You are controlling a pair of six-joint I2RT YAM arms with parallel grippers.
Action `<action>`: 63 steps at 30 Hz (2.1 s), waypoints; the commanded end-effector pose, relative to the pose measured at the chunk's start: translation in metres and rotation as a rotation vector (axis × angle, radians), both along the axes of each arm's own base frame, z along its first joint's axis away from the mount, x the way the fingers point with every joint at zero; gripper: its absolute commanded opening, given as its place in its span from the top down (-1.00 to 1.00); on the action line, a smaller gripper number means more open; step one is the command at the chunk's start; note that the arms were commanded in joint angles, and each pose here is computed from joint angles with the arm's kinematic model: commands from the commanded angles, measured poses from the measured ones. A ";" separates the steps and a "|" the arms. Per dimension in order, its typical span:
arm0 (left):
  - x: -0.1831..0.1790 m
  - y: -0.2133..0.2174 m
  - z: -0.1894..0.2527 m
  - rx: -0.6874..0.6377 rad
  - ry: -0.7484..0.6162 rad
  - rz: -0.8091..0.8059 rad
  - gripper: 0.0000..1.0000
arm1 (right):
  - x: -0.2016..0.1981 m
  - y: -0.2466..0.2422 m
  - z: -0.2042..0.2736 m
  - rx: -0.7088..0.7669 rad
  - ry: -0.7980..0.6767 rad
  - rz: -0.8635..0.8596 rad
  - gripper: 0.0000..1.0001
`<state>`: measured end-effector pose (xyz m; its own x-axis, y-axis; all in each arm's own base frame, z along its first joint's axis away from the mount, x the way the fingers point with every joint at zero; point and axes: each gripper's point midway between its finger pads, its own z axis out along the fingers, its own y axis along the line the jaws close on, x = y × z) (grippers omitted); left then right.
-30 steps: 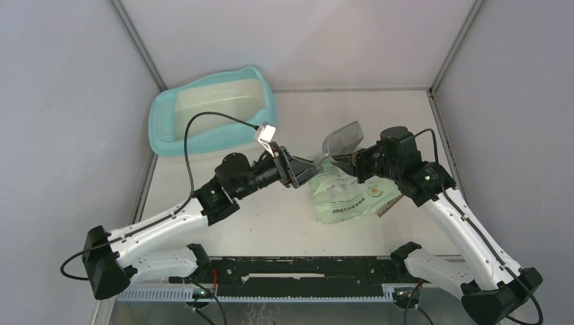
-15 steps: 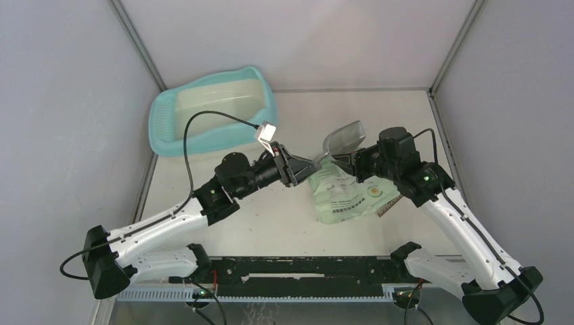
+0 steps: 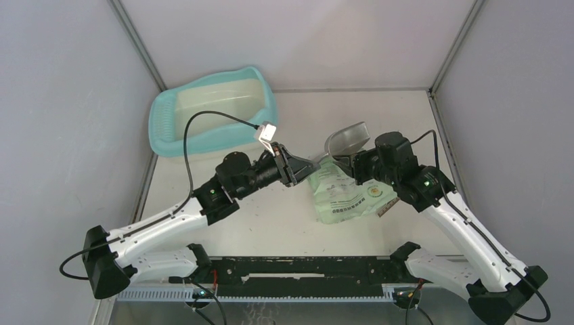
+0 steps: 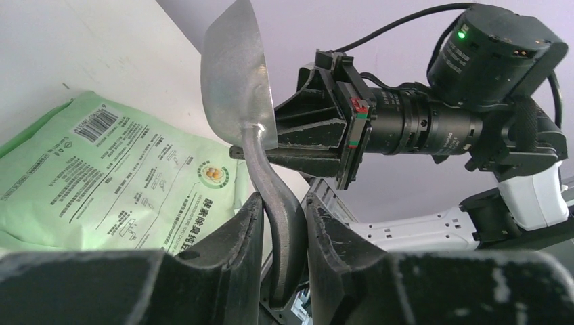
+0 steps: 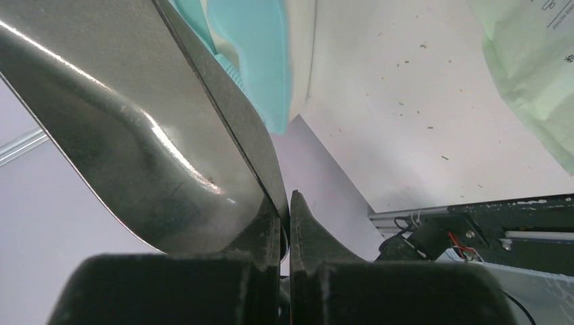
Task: Fill the litter box with clean litter
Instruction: Pick up the spatula from the center of the board.
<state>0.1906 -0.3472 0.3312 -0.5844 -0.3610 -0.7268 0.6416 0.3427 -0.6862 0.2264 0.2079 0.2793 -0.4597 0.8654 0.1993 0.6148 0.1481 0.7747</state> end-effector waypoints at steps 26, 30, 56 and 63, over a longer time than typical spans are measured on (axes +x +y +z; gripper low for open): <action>0.021 0.012 0.010 -0.002 -0.010 0.141 0.30 | -0.031 0.034 0.022 0.073 -0.040 0.125 1.00; 0.020 0.015 0.008 -0.008 0.000 0.145 0.06 | -0.026 0.022 0.024 0.067 -0.049 0.074 1.00; 0.007 0.010 0.007 -0.030 -0.010 0.105 -0.21 | 0.002 0.013 0.029 0.118 -0.039 -0.087 1.00; 0.003 0.010 0.002 -0.020 -0.002 0.092 -0.17 | 0.010 0.015 0.024 0.105 -0.037 -0.098 1.00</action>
